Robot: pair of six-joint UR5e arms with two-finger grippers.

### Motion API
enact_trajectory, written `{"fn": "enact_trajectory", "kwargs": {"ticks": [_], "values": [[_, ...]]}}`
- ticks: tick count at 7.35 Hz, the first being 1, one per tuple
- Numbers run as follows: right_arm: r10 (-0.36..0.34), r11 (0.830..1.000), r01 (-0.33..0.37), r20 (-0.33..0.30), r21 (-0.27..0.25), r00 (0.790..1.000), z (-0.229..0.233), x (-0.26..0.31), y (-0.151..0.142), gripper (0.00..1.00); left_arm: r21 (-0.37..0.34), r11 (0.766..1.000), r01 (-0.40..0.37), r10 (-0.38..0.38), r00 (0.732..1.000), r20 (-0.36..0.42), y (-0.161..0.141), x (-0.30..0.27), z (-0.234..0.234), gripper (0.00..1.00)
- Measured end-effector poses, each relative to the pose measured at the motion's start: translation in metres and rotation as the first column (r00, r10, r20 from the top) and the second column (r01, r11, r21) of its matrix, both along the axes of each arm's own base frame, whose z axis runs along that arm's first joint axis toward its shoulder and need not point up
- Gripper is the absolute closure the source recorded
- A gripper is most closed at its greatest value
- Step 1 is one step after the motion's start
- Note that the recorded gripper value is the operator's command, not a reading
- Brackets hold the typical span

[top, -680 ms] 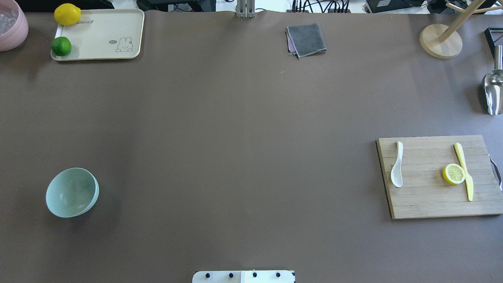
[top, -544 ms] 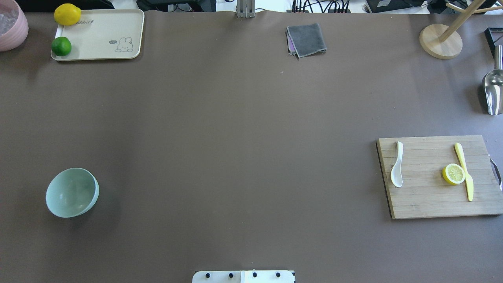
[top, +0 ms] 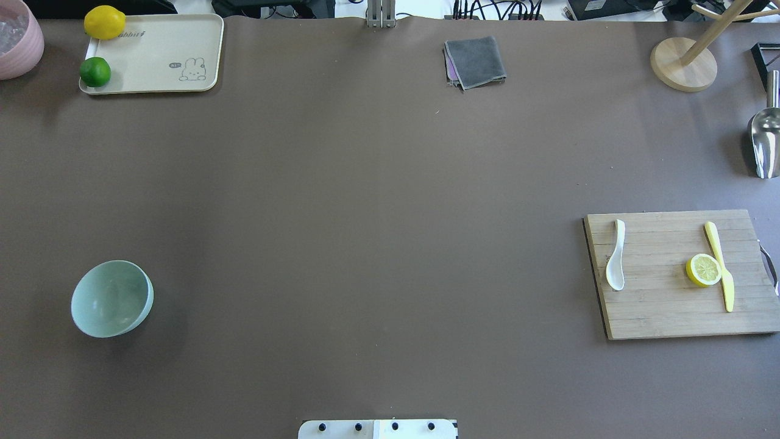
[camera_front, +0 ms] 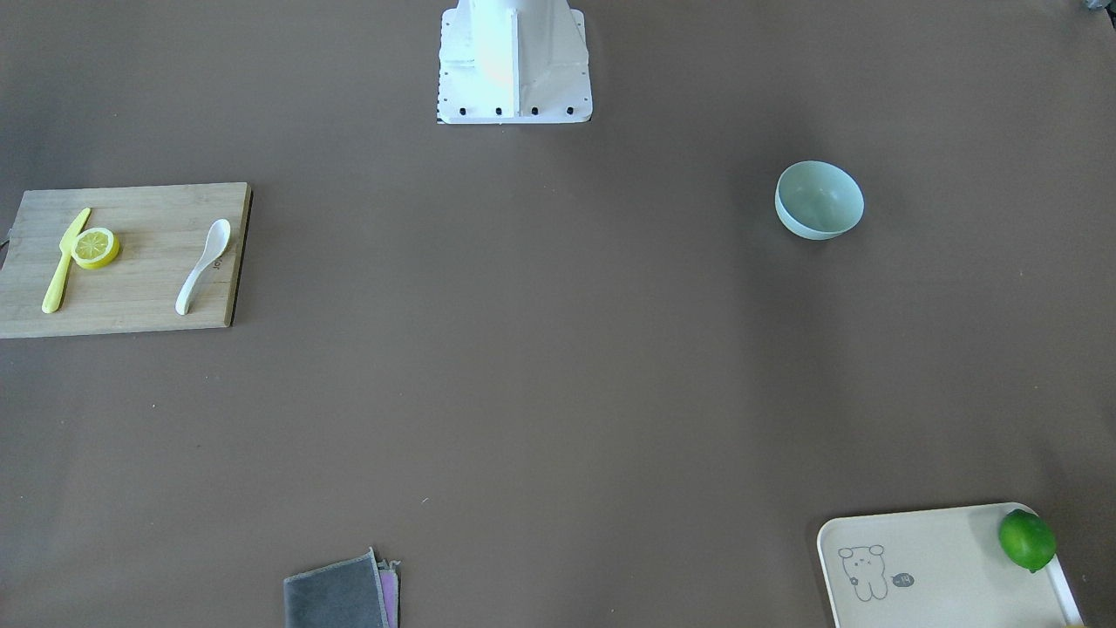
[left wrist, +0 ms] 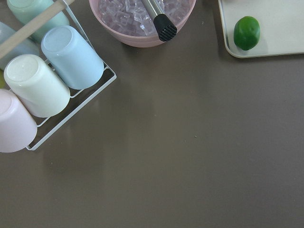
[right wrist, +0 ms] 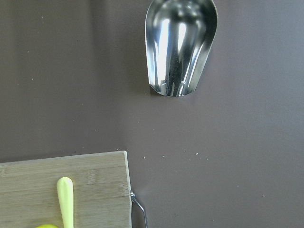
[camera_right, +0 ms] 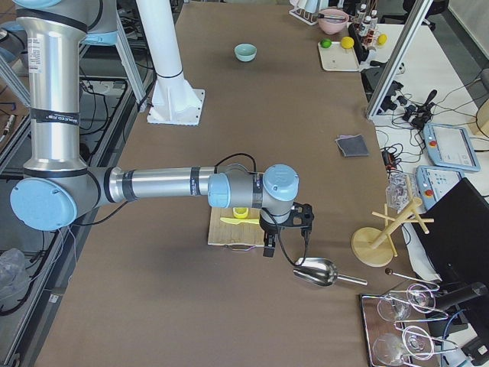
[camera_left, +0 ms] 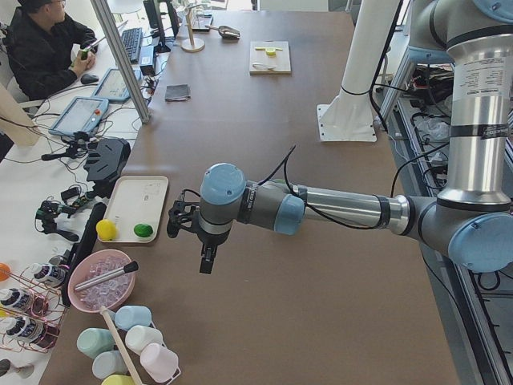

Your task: Place spoon in bowl

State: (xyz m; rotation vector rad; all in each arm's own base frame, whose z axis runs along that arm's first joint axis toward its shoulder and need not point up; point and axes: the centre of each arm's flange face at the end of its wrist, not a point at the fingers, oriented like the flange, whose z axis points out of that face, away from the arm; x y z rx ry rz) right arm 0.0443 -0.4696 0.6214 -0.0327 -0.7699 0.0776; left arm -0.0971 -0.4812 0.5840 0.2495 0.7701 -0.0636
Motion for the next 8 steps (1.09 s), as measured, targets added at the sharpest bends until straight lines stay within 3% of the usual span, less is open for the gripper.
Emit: {"fn": "enact_trajectory", "kwargs": {"ticks": [8], "values": [[0.001,1.000,-0.001,0.006,0.005,1.000,-0.007,0.001,0.027,0.00,-0.001,1.000,-0.001,0.001,1.000,0.000,0.003,0.000,0.001,0.02]]}}
